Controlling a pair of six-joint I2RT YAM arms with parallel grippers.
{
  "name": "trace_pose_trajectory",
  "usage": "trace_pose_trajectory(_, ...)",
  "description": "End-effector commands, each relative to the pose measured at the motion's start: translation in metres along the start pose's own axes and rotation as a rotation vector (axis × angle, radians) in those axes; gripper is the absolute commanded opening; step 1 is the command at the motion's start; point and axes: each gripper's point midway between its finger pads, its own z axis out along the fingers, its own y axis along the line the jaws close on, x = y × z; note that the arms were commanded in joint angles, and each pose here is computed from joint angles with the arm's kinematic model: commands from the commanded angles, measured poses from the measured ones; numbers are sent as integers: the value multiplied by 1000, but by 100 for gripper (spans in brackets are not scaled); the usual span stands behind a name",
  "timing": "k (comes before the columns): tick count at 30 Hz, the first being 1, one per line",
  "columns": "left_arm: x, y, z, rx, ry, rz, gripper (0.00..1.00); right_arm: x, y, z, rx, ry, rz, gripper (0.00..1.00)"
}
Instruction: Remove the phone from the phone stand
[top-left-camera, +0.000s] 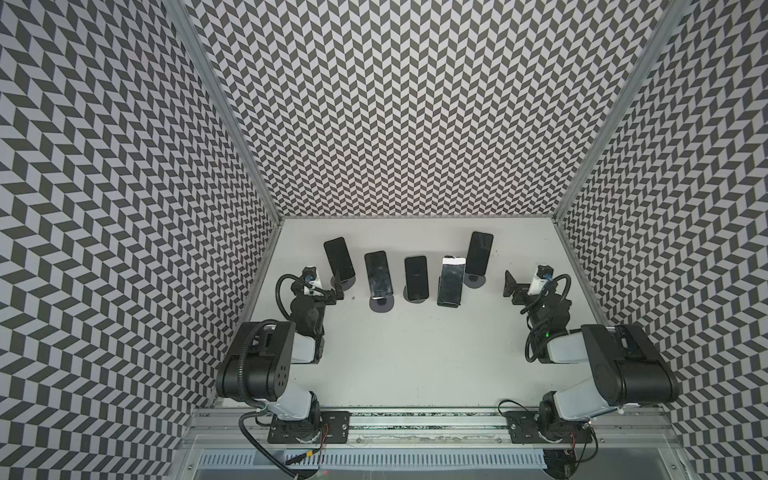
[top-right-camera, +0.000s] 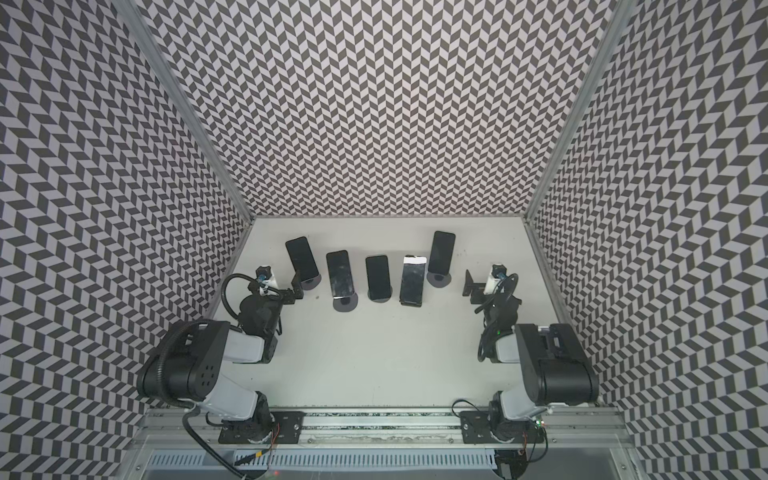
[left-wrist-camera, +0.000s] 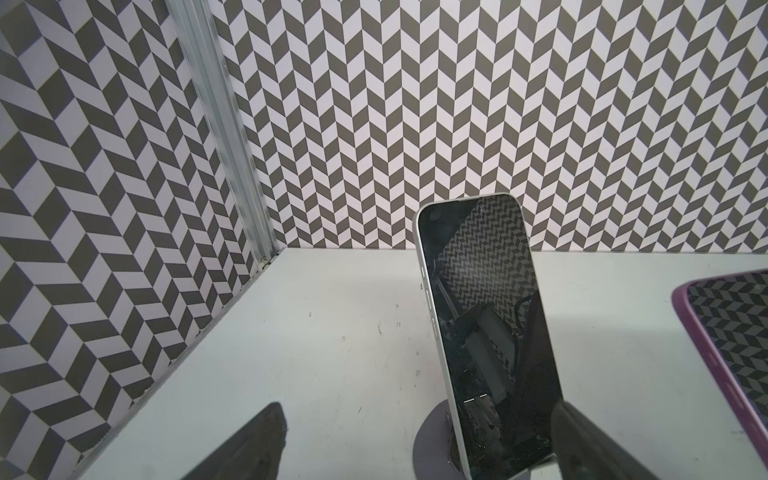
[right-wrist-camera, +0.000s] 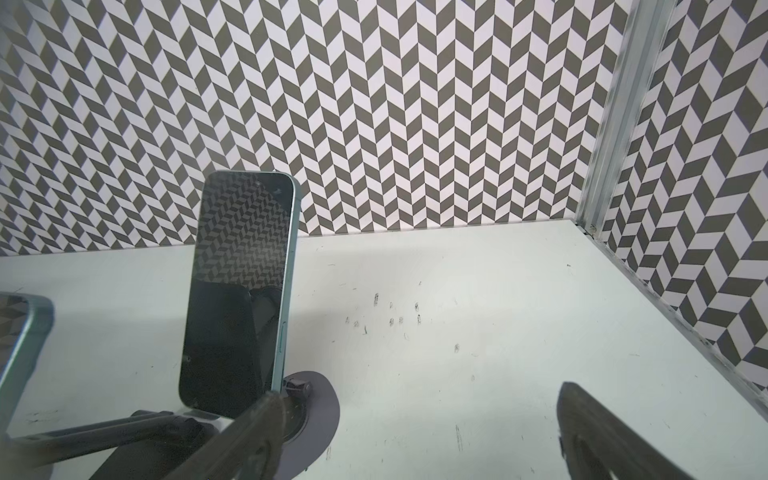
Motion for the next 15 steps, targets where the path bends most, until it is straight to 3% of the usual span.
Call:
trace_pose_trajectory(1,0,-2,0,12,-1,5,100,-11,3,1,-11,-46,-9,99)
trace_pose_trajectory(15,0,-3,0,13,-2,5,100,-11,3,1,-11,-47,-9,99)
